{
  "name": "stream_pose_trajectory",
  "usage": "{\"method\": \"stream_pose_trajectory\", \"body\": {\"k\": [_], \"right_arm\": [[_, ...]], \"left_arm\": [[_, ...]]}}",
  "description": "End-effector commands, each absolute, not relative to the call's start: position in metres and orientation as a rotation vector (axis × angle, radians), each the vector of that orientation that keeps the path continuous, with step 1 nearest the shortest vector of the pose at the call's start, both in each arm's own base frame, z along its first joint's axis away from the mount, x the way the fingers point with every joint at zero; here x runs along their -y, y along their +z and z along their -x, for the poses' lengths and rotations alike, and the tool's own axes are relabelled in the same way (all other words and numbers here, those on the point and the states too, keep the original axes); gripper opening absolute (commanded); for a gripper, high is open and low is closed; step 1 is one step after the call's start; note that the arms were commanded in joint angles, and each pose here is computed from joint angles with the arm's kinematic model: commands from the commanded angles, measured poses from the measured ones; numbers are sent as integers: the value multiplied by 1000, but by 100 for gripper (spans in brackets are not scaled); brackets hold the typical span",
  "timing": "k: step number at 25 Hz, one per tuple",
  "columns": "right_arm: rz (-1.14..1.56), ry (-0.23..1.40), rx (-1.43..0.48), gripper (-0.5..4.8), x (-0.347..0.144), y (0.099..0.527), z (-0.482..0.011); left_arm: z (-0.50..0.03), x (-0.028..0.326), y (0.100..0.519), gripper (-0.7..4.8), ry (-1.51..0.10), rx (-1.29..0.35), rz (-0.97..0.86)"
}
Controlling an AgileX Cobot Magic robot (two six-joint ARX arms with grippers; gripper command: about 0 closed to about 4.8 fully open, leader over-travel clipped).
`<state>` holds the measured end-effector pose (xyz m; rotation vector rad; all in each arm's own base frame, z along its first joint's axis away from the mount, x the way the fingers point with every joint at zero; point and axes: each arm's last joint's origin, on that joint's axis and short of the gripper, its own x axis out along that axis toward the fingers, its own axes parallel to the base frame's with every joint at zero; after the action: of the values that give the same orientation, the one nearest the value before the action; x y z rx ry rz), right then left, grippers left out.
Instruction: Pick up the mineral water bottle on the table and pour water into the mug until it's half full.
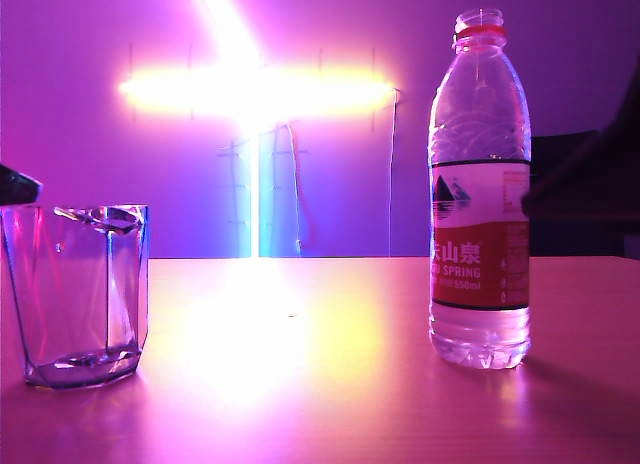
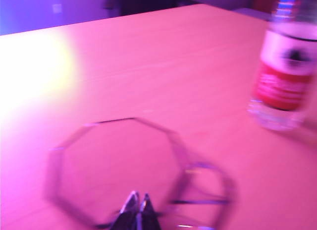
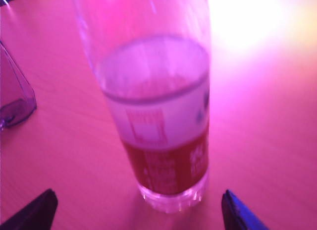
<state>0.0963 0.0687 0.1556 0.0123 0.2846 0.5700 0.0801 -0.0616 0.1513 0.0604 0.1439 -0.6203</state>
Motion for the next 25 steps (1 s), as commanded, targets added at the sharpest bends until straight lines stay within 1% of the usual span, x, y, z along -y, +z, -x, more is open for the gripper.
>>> {"method": "stream_pose_trajectory", "body": {"k": [1, 11, 15, 21, 25], "right_arm": [[11, 593, -253, 479, -74, 162, -104], [38, 595, -269, 479, -97, 163, -136], [21, 585, -250, 479, -103, 166, -157], [11, 582, -222, 479, -107, 163, -167], [24, 582, -272, 479, -110, 151, -171]], "left_arm": [[-83, 58, 153, -2, -576, -137, -51], [-83, 58, 153, -2, -574, -137, -51], [-83, 58, 153, -2, -574, -137, -51], [-83, 58, 153, -2, -574, -135, -51], [-83, 58, 153, -2, -574, -135, -51]]}}
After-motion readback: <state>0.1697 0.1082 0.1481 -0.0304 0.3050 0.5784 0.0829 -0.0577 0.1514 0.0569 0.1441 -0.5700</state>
